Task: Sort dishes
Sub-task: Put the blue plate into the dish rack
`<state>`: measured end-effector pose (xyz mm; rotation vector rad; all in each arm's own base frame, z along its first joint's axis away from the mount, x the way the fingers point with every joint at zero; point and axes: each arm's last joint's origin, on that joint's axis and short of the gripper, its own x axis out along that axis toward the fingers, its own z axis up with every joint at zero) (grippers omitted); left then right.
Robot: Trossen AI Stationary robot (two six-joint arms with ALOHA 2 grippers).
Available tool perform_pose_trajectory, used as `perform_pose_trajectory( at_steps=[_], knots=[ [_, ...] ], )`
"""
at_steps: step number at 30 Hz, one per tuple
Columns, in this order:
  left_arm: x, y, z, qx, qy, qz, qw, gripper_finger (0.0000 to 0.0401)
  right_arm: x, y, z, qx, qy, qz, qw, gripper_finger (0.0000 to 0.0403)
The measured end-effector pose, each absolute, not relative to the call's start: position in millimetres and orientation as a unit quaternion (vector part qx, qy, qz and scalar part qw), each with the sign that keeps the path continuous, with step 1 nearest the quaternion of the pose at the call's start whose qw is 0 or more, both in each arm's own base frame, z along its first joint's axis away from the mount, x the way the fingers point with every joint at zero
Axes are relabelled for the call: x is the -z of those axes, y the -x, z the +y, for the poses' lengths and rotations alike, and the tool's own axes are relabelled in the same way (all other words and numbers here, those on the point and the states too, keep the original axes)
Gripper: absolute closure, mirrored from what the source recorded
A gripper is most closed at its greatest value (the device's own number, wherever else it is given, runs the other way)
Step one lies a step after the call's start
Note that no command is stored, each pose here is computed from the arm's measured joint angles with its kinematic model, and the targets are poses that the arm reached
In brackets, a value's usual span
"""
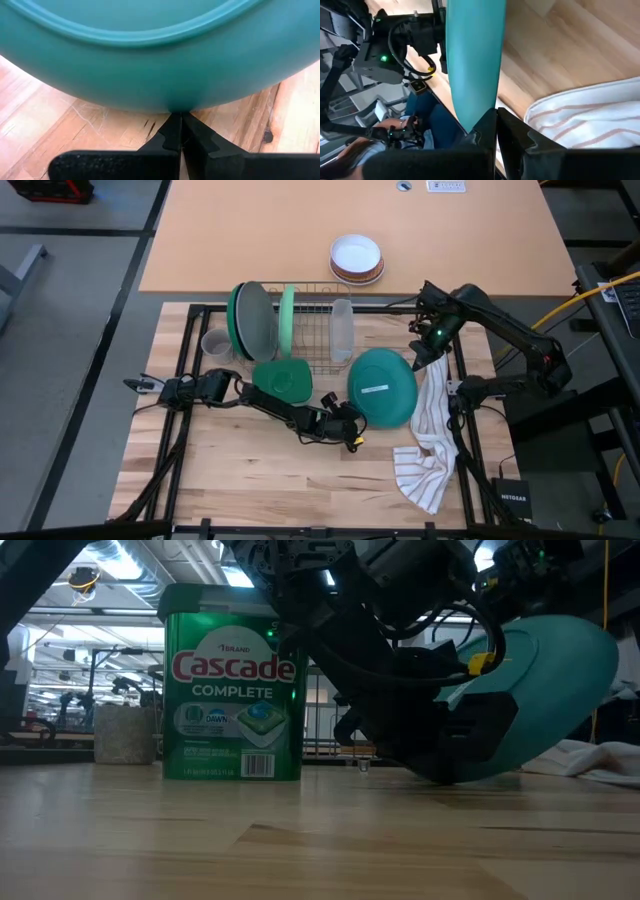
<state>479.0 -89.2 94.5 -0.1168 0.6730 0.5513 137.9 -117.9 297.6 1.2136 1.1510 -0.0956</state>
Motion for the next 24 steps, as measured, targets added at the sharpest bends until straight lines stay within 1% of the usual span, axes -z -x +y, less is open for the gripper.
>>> perform_pose_trajectory(
  at_steps=[8, 18, 24],
  knots=[
    [-95, -479, -89, -0.267, 0.058, 0.323, 0.906, 0.0400, -302, -137, -115, 0.021, -0.544, 0.487, 0.683, 0.0384],
    [-95, -480, -89, -0.268, 0.059, 0.319, 0.907, 0.0400, -304, -145, -122, -0.008, -0.532, 0.441, 0.723, 0.0384],
    [-95, -480, -88, -0.269, 0.060, 0.319, 0.907, 0.0400, -305, -147, -123, -0.015, -0.538, 0.429, 0.725, 0.0384]
  ],
)
